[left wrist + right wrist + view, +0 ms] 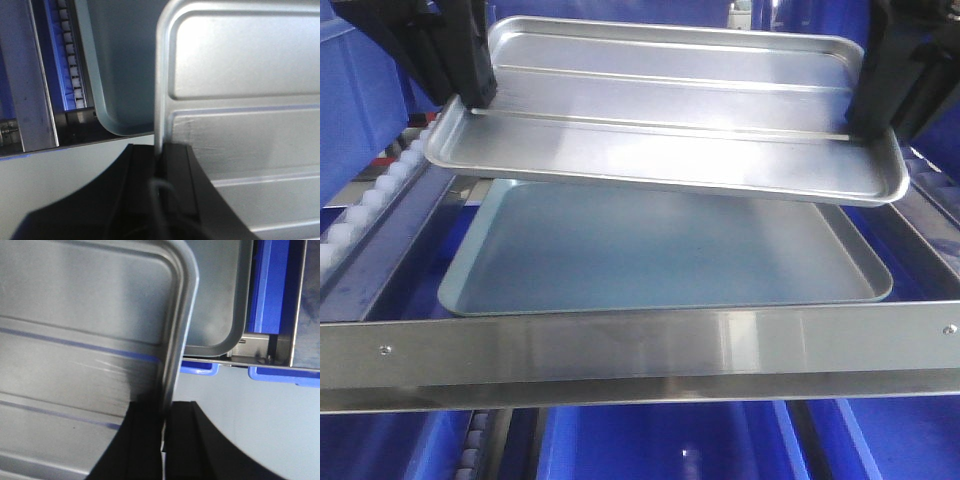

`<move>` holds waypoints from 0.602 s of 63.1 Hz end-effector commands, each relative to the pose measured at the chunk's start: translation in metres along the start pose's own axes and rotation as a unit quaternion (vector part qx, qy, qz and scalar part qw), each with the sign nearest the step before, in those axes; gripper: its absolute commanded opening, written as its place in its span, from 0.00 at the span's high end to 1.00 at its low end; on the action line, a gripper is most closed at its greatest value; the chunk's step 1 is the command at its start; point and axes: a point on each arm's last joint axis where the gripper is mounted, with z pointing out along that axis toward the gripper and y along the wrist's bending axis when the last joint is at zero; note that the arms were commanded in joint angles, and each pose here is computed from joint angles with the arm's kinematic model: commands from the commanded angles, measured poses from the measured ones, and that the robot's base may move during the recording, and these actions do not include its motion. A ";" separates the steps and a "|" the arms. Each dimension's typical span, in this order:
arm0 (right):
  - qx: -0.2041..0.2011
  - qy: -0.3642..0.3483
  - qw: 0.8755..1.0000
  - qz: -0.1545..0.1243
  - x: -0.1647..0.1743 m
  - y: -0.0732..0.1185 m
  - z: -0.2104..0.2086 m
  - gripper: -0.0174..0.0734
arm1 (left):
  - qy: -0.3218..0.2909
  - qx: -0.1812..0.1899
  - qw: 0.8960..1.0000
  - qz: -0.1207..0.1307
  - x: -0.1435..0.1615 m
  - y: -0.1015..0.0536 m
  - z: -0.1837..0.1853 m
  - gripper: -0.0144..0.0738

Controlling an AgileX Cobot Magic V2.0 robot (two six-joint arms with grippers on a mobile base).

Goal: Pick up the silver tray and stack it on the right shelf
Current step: 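Carry the held tray above the larger silver tray on the shelf, then lower the held tray into the larger silver tray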

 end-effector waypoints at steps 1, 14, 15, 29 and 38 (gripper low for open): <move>-0.034 -0.065 0.997 -0.011 -0.013 0.006 -0.019 0.75 | -0.065 0.039 0.997 -0.006 -0.012 -0.004 -0.023 0.94; -0.035 -0.074 0.996 -0.030 -0.015 0.006 -0.020 0.75 | -0.078 0.047 0.996 -0.003 -0.014 -0.005 -0.024 0.94; -0.034 -0.075 0.996 -0.035 -0.016 0.006 -0.021 0.75 | -0.081 0.046 0.996 -0.003 -0.015 -0.004 -0.024 0.94; -0.030 -0.104 0.993 -0.055 -0.045 0.011 -0.032 0.75 | -0.125 0.059 0.990 -0.017 -0.033 0.000 -0.014 0.94; -0.010 -0.101 0.994 -0.046 -0.070 0.007 -0.017 0.75 | -0.113 0.043 0.993 -0.008 -0.044 0.001 0.011 0.94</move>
